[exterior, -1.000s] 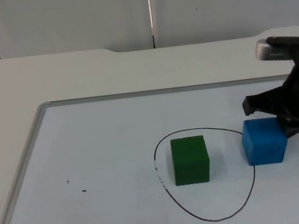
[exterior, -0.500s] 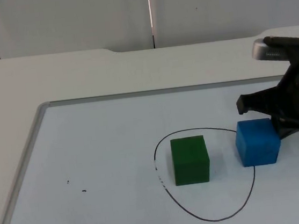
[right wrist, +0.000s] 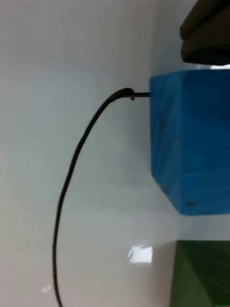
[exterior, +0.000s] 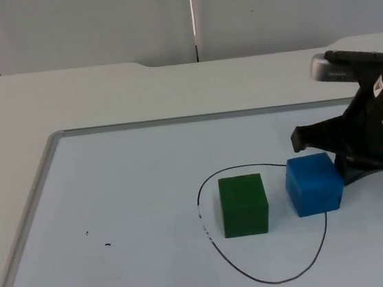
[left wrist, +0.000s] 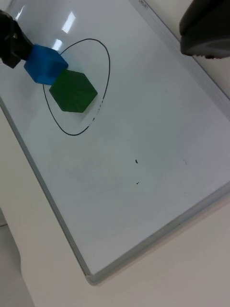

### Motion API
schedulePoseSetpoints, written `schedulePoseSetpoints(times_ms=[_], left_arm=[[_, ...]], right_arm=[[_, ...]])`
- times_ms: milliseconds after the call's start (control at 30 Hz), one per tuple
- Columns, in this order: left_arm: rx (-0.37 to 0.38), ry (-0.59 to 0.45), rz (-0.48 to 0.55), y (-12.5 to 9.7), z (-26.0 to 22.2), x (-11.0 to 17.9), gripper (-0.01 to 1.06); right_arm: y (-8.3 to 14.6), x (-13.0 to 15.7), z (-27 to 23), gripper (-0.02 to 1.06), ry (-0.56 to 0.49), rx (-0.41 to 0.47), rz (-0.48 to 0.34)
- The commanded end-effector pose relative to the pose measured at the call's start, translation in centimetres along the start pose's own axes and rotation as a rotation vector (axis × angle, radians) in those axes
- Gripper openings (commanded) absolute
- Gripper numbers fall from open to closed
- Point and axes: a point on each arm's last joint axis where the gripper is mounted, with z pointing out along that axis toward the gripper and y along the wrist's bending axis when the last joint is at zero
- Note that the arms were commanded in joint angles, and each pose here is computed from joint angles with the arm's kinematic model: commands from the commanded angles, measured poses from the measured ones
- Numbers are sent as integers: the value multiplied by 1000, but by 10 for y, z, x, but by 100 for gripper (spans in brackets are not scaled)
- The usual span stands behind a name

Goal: Push the two cubes into the marked area.

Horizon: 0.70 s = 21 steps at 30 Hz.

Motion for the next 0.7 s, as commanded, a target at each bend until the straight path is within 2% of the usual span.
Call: schedulePoseSetpoints(times_ms=[0, 267, 667], left_arm=[[13, -9, -6, -1, 0, 0, 0], [13, -9, -6, -1, 0, 0, 0], [13, -9, -6, -1, 0, 0, 0]], right_arm=[[3, 2, 0, 0, 14, 2, -7], [16, 2, 0, 0, -31, -39, -2], [17, 0, 0, 0, -46, -57, 32]])
